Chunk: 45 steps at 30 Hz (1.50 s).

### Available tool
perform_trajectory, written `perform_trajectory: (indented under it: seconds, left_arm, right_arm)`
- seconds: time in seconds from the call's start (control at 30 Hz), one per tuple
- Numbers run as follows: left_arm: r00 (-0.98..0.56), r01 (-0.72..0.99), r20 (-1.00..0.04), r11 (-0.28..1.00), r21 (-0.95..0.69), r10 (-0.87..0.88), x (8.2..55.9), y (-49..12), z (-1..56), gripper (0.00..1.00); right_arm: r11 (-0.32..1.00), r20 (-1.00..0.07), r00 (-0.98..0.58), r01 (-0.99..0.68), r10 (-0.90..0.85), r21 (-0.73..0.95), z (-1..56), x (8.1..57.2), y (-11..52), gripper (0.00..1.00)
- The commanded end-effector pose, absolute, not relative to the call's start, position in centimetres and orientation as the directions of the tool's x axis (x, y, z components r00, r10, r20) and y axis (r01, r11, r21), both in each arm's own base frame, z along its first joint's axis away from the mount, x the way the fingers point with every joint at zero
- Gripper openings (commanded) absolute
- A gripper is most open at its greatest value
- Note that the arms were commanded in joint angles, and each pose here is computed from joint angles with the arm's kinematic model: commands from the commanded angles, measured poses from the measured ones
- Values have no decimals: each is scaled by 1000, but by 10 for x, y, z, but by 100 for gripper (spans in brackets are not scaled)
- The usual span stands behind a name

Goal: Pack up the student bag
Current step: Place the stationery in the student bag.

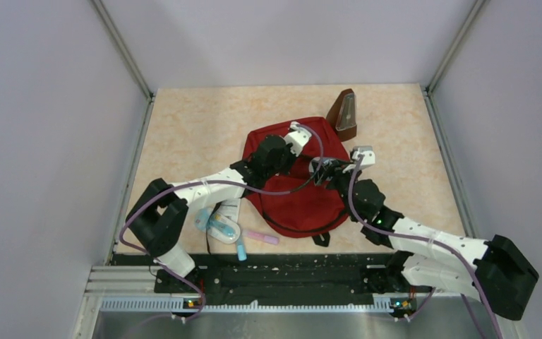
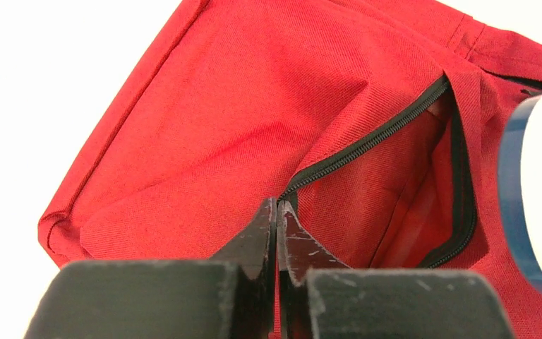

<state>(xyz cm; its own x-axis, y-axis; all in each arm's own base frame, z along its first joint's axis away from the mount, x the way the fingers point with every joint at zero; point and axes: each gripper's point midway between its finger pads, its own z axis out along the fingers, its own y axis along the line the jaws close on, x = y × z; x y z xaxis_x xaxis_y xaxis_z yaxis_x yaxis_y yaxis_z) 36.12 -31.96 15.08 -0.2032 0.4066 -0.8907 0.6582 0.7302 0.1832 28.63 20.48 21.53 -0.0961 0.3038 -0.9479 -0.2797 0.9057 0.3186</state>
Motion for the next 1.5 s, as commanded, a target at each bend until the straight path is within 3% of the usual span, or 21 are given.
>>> perform_trajectory:
  seconds: [0.0,0.47,0.57,0.67,0.8,0.97,1.2,1.33,1.47]
  left_arm:
    - [-130,642,-939,749,164,317,363,-323,179,0]
    - [-121,669,-962,736,104,246,352,-326,194,1]
    - [-132,673,-948,728,128,288,349,-321,185,24]
    - [-144,692,-941,711,125,305,344,-321,177,41]
    - [-158,712,-936,693,111,313,339,-323,168,54]
    - [-164,723,-931,682,111,326,336,-324,161,60]
    - [-162,647,-926,745,161,340,354,-314,158,57]
    - [-158,604,-930,778,173,331,363,-310,158,39]
    - [-127,608,-946,777,164,300,365,-315,164,29]
  right_arm:
    - [868,-899,36,-278,437,411,246,294,198,0]
    - [864,-873,144,-287,465,413,237,305,202,0]
    - [870,-874,155,-272,460,410,239,306,198,0]
    - [874,-874,163,-265,457,408,242,306,196,0]
    - [874,-876,158,-263,456,408,241,305,196,0]
    - [875,-878,154,-262,454,407,240,305,196,0]
    - [865,-872,147,-284,466,415,239,306,202,0]
    - [861,-871,143,-293,470,416,239,310,209,0]
    - [858,-870,145,-306,470,413,238,314,216,0]
